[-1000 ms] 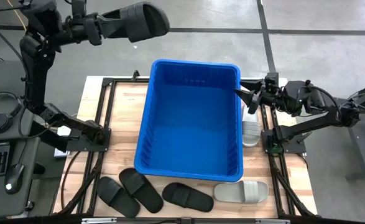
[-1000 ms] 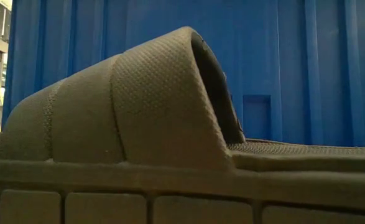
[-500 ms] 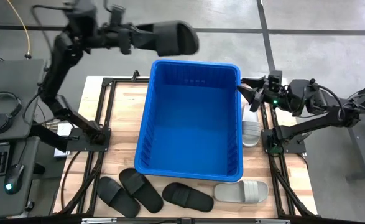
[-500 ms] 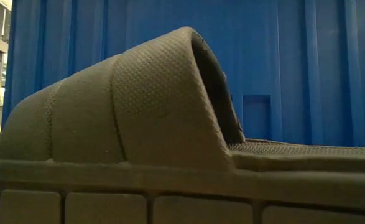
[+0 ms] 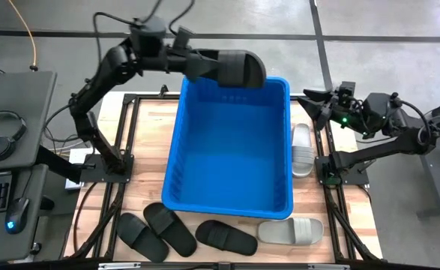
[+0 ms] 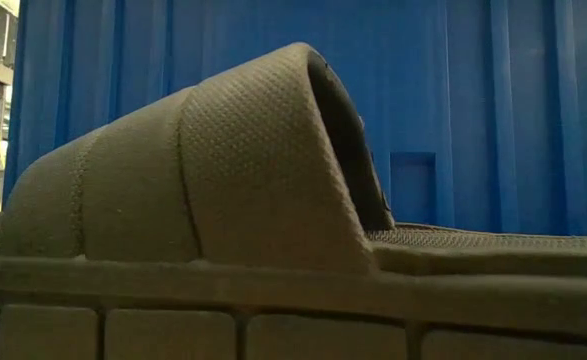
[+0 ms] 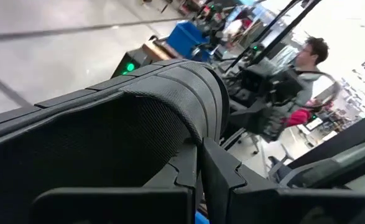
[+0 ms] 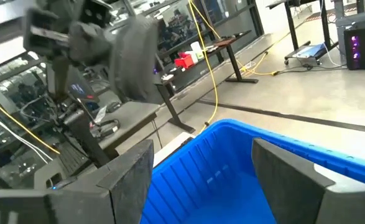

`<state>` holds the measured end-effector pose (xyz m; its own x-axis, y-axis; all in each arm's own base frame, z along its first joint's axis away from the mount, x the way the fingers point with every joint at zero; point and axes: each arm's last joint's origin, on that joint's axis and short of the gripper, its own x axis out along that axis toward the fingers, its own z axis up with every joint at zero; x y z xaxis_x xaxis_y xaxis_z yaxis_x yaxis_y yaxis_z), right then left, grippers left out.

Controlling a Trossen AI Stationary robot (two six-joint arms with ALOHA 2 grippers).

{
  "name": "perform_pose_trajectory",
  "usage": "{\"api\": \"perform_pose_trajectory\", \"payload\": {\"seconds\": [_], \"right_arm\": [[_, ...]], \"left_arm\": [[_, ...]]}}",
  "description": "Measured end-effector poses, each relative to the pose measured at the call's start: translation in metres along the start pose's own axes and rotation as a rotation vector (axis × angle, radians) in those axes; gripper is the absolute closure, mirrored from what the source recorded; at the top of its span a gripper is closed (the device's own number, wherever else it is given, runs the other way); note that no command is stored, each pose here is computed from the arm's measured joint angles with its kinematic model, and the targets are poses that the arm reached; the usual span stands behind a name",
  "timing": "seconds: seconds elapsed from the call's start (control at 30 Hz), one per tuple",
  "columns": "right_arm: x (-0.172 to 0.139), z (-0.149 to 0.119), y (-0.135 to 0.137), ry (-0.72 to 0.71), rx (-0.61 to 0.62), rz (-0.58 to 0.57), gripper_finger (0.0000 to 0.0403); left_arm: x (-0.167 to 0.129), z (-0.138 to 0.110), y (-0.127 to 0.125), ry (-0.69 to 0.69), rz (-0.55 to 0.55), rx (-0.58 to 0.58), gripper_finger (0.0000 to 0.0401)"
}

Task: Pick and place slides into bin
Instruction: Put the black slipper into the blue bin

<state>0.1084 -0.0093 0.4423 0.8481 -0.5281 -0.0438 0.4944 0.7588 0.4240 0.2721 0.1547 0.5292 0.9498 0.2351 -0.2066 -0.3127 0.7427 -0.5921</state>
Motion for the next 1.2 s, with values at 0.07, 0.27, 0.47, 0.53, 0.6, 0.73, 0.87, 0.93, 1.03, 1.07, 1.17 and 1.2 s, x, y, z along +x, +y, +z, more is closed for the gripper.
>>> {"api": "perform_pose_trajectory", "payload": {"seconds": [0.07, 0.27, 0.47, 0.53, 0.6, 0.73, 0.87, 0.93, 1.03, 1.07, 1.17, 1.2], "right_arm": [[-0.001, 0.001, -0.001, -0.002, 0.002, 0.001, 0.0142], [-0.001, 0.0, -0.001, 0.009, -0.002, 0.009, 0.0142], [-0.001, -0.001, 0.0, 0.024, -0.004, 0.038, 0.0142], [-0.001, -0.001, 0.0, 0.03, -0.008, 0.047, 0.0142], [-0.001, -0.001, 0.0, 0.03, -0.01, 0.049, 0.0142], [-0.003, 0.001, 0.0, 0.018, -0.023, 0.054, 0.0142], [-0.006, 0.004, -0.001, -0.001, -0.035, 0.067, 0.0142], [-0.009, 0.006, -0.002, -0.011, -0.039, 0.081, 0.0142], [-0.012, 0.007, -0.003, -0.02, -0.048, 0.094, 0.0142], [-0.012, 0.008, -0.004, -0.02, -0.049, 0.096, 0.0142], [-0.013, 0.008, -0.004, -0.02, -0.061, 0.101, 0.0142], [-0.014, 0.008, -0.004, -0.021, -0.065, 0.103, 0.0142]], "left_arm": [[0.012, -0.005, 0.003, 0.033, 0.014, -0.031, 0.0401], [0.045, -0.025, 0.012, 0.141, 0.096, -0.082, 0.0401], [0.072, -0.038, 0.025, 0.203, 0.152, -0.156, 0.0401], [0.079, -0.041, 0.028, 0.214, 0.16, -0.18, 0.0401], [0.086, -0.044, 0.032, 0.233, 0.164, -0.198, 0.0401], [0.101, -0.052, 0.039, 0.262, 0.187, -0.242, 0.0401], [0.112, -0.059, 0.045, 0.29, 0.21, -0.299, 0.0401], [0.119, -0.065, 0.049, 0.31, 0.242, -0.335, 0.0401], [0.129, -0.072, 0.056, 0.334, 0.274, -0.385, 0.0401], [0.132, -0.074, 0.056, 0.343, 0.28, -0.4, 0.0401], [0.141, -0.082, 0.061, 0.364, 0.306, -0.423, 0.0401], [0.145, -0.085, 0.063, 0.373, 0.312, -0.429, 0.0401]]}}
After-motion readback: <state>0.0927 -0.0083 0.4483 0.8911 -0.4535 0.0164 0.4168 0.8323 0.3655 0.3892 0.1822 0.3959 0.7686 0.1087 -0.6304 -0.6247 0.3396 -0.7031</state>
